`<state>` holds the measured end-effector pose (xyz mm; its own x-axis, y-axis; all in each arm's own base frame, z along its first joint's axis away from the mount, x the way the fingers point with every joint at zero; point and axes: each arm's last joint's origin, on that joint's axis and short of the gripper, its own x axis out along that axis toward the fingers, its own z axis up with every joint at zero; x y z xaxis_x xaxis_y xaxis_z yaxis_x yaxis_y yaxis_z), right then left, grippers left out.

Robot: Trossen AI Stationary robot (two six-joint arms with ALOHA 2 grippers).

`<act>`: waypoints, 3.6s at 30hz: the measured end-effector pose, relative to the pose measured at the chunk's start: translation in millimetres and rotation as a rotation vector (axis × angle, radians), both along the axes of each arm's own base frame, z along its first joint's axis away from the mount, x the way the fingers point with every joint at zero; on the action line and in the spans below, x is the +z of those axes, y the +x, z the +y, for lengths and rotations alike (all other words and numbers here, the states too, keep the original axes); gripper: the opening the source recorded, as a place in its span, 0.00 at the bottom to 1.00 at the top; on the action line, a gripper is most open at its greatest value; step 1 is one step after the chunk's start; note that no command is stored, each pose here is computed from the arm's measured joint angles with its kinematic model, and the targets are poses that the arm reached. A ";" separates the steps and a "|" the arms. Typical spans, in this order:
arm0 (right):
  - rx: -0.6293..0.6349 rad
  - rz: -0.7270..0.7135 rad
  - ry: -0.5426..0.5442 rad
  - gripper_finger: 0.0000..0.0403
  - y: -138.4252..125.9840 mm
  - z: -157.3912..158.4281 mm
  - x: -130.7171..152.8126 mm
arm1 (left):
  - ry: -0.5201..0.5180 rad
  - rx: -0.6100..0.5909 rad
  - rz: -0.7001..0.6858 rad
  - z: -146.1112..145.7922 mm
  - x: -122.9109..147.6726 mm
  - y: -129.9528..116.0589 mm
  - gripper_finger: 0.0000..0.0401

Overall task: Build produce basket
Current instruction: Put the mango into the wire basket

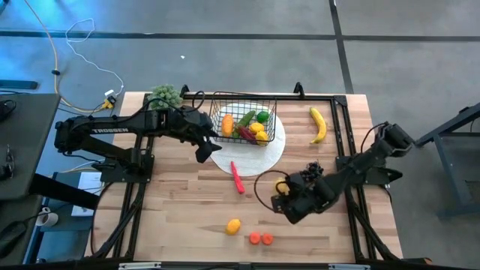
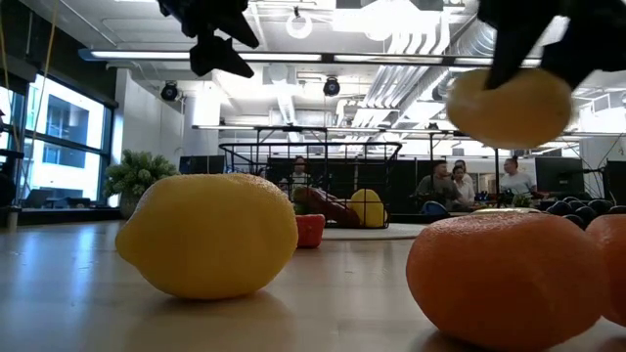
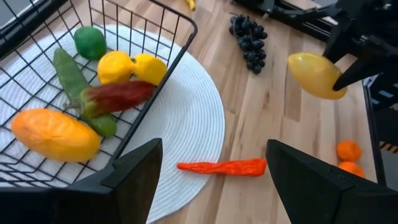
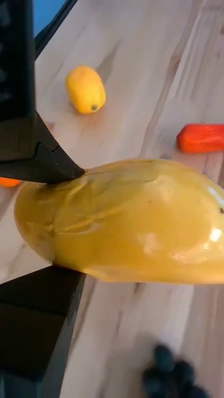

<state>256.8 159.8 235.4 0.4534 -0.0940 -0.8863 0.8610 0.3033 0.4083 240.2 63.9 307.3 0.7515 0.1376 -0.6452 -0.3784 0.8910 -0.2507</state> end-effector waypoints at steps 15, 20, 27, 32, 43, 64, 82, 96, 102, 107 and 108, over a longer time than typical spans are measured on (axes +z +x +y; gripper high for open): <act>0.015 -0.128 -0.019 0.39 35.7 -37.1 6.8 | 0.105 -0.054 -0.023 6.5 3.3 0.9 0.75; 0.016 -0.198 -0.038 0.39 49.6 -54.5 11.2 | 0.118 -0.107 -0.059 14.3 5.6 0.1 0.80; 0.074 -0.332 -0.111 0.39 69.4 -78.3 21.2 | 0.133 -0.070 -0.095 28.4 8.8 -2.7 0.84; 0.127 -0.443 -0.204 0.39 82.6 -97.1 31.3 | 0.065 0.066 -0.099 38.4 8.2 -6.8 0.84; 0.163 -0.517 -0.427 0.39 94.2 -129.9 43.0 | 0.028 0.014 -0.169 38.7 12.8 -4.3 0.84; 0.345 -0.609 -0.762 0.39 104.4 -166.0 63.4 | -0.013 0.017 -0.348 39.6 27.5 2.8 0.84; 0.411 -0.702 -0.717 0.39 106.5 -175.5 68.0 | 0.069 0.092 -0.398 42.6 33.9 4.3 0.66; 0.337 -0.701 -0.676 0.56 106.2 -175.5 67.4 | 0.148 0.045 -0.386 38.9 34.4 6.4 0.49; 0.292 -0.690 -0.624 0.62 105.4 -178.7 65.0 | 0.178 0.053 -0.320 39.8 29.1 4.5 0.49; 0.239 -0.674 -0.615 0.63 104.6 -181.5 64.1 | 0.232 0.135 -0.206 42.0 21.6 0.4 0.49; 0.222 -0.665 -0.619 0.63 104.3 -182.2 63.7 | 0.247 0.151 -0.186 42.4 20.5 -0.4 0.49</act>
<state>361.1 -22.4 299.1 0.9136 -0.3130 -0.2597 0.4048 0.7610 0.5070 239.9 106.3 327.8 0.8126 0.3912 -0.4320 -0.4784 0.8711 -0.1112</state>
